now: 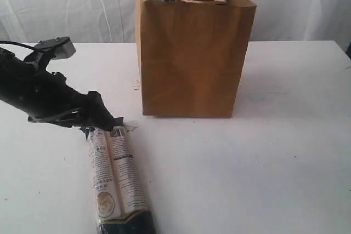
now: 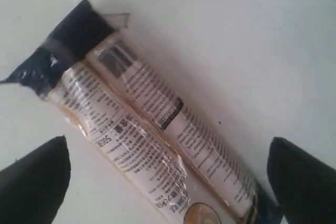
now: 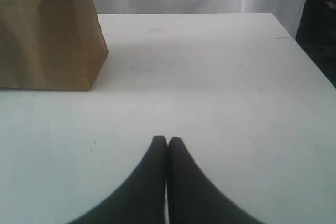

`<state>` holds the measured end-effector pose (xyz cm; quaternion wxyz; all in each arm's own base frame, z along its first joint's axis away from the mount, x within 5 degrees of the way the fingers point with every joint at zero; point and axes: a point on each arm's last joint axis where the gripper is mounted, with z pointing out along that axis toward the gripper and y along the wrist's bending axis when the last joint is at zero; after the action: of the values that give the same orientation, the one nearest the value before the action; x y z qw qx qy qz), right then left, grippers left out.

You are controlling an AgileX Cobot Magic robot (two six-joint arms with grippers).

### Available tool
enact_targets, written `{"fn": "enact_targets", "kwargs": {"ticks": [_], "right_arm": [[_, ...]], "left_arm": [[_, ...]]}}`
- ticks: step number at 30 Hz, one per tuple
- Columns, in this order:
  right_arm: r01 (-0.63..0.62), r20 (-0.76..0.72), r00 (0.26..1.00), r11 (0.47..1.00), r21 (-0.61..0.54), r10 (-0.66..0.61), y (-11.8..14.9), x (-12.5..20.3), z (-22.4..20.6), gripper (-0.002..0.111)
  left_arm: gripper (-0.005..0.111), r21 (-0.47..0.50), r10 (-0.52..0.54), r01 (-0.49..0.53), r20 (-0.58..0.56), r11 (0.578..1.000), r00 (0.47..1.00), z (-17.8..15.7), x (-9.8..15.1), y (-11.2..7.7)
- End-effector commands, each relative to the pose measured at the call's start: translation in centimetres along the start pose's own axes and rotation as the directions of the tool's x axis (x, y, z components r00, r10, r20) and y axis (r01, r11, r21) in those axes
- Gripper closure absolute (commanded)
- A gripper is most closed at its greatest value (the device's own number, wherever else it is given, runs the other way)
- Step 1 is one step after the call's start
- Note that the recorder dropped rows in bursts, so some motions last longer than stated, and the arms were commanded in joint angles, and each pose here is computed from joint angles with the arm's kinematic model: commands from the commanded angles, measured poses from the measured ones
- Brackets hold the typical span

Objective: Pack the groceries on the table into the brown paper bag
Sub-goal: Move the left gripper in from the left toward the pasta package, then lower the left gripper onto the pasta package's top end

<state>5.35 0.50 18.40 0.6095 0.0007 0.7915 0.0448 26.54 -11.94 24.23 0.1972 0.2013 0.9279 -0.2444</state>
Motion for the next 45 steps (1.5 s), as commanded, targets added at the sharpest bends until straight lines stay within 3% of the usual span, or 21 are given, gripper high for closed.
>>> {"fn": "enact_targets", "kwargs": {"ticks": [1,4,8,11,17,19,20,22,24,30,33,35,38,40,44,45], "right_arm": [[0.005,0.011,1.0,1.0,0.002,-0.005,0.0,0.1,0.0,0.108],[0.005,0.011,1.0,1.0,0.002,-0.005,0.0,0.1,0.0,0.108],[0.005,0.011,1.0,1.0,0.002,-0.005,0.0,0.1,0.0,0.108],[0.005,0.011,1.0,1.0,0.002,-0.005,0.0,0.1,0.0,0.108],[0.005,0.011,1.0,1.0,0.002,-0.005,0.0,0.1,0.0,0.108],[0.005,0.011,1.0,1.0,0.002,-0.005,0.0,0.1,0.0,0.108],[0.005,0.011,1.0,1.0,0.002,-0.005,0.0,0.1,0.0,0.108],[0.005,0.011,1.0,1.0,0.002,-0.005,0.0,0.1,0.0,0.108],[0.005,0.011,1.0,1.0,0.002,-0.005,0.0,0.1,0.0,0.108],[0.005,0.011,1.0,1.0,0.002,-0.005,0.0,0.1,0.0,0.108],[0.005,0.011,1.0,1.0,0.002,-0.005,0.0,0.1,0.0,0.108],[0.005,0.011,1.0,1.0,0.002,-0.005,0.0,0.1,0.0,0.108],[0.005,0.011,1.0,1.0,0.002,-0.005,0.0,0.1,0.0,0.108],[0.005,0.011,1.0,1.0,0.002,-0.005,0.0,0.1,0.0,0.108],[0.005,0.011,1.0,1.0,0.002,-0.005,0.0,0.1,0.0,0.108],[0.005,0.011,1.0,1.0,0.002,-0.005,0.0,0.1,0.0,0.108]], "left_arm": [[0.002,-0.078,-0.335,0.332,-0.031,0.94,0.942,2.7,0.3,1.7],[0.002,-0.098,-0.359,0.352,-0.064,0.931,0.931,4.3,0.6,2.6],[0.002,-0.109,-0.395,0.39,-0.029,0.914,0.918,5.1,0.3,3.1],[0.002,-0.112,-0.404,0.4,-0.014,0.91,0.915,6.2,0.2,2.2],[0.002,-0.114,-0.329,0.328,0.01,0.938,0.944,8.4,0.2,-0.2],[0.002,-0.147,-0.375,0.372,0.002,0.917,0.927,8.5,0.5,0.1],[0.002,-0.187,-0.453,0.446,0.01,0.875,0.892,8.6,0.7,0.5],[0.002,-0.212,-0.513,0.514,0.064,0.831,0.856,8.8,0.5,1.0],[0.002,-0.206,-0.539,0.546,0.095,0.812,0.837,9.3,0.4,1.3],[0.002,-0.226,-0.538,0.541,0.081,0.81,0.839,10.5,0.7,1.8],[0.002,-0.229,-0.472,0.475,0.072,0.849,0.878,10.5,0.6,1.9],[0.003,-0.232,-0.485,0.485,0.063,0.843,0.872,10.6,0.7,1.9],[0.018,-0.245,-0.516,0.509,0.037,0.825,0.856,10.9,1.1,2.0],[0.04,-0.263,-0.516,0.498,0.002,0.826,0.857,11.3,1.5,2.2],[0.107,-0.306,-0.361,0.327,-0.061,0.894,0.931,11.5,1.9,2.7],[0.106,-0.308,-0.344,0.312,-0.054,0.899,0.938,11.4,1.8,2.8]]}}
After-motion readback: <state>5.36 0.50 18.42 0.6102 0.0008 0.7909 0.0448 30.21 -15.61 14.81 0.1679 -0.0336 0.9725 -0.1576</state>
